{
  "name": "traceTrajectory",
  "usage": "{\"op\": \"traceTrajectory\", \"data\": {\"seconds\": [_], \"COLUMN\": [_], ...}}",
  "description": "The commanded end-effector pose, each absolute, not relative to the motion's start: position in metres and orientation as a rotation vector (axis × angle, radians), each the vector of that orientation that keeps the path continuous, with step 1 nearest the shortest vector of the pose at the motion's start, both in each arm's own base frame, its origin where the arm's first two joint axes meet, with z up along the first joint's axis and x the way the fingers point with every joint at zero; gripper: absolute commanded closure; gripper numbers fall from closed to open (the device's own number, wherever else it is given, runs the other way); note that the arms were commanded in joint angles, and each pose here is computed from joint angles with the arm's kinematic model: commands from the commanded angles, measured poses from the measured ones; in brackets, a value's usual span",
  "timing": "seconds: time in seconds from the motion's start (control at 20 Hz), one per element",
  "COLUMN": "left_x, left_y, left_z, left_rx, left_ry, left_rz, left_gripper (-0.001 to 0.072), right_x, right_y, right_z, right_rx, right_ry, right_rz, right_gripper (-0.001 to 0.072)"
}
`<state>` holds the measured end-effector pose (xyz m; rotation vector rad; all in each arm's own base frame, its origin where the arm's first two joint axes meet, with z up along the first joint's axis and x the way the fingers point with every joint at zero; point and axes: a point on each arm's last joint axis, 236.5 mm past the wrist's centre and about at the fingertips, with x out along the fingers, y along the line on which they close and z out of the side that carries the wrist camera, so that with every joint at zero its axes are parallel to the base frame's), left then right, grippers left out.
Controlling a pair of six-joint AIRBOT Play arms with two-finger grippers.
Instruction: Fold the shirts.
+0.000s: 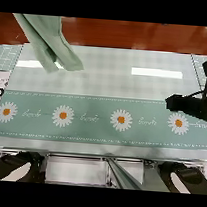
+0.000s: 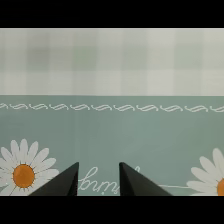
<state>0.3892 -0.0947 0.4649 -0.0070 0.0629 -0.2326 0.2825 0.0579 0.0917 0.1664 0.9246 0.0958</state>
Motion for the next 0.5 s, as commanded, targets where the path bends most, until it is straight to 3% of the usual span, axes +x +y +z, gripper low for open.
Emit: {"op": "traceTrajectory", "data": {"seconds": [0.0,0.25,0.45], "left_x": [0.335,0.314,0.308], "left_y": [-0.141,-0.247,-0.291], "left_z": [0.504,0.436,0.335], "left_rx": [-0.104,-0.197,-0.272], "left_ry": [0.003,0.182,0.388], "left_rz": [-0.393,-0.638,-0.681], "left_gripper": [0.0686,0.0686,0.0686], "right_x": [0.274,0.264,0.263], "right_y": [0.059,0.060,0.059], "right_z": [0.112,0.114,0.113], "right_rx": [0.177,0.180,0.182], "right_ry": [0.857,0.868,0.876], "right_rz": [0.115,0.121,0.119], "right_gripper": [0.0378,0.0378,0.0378]}}
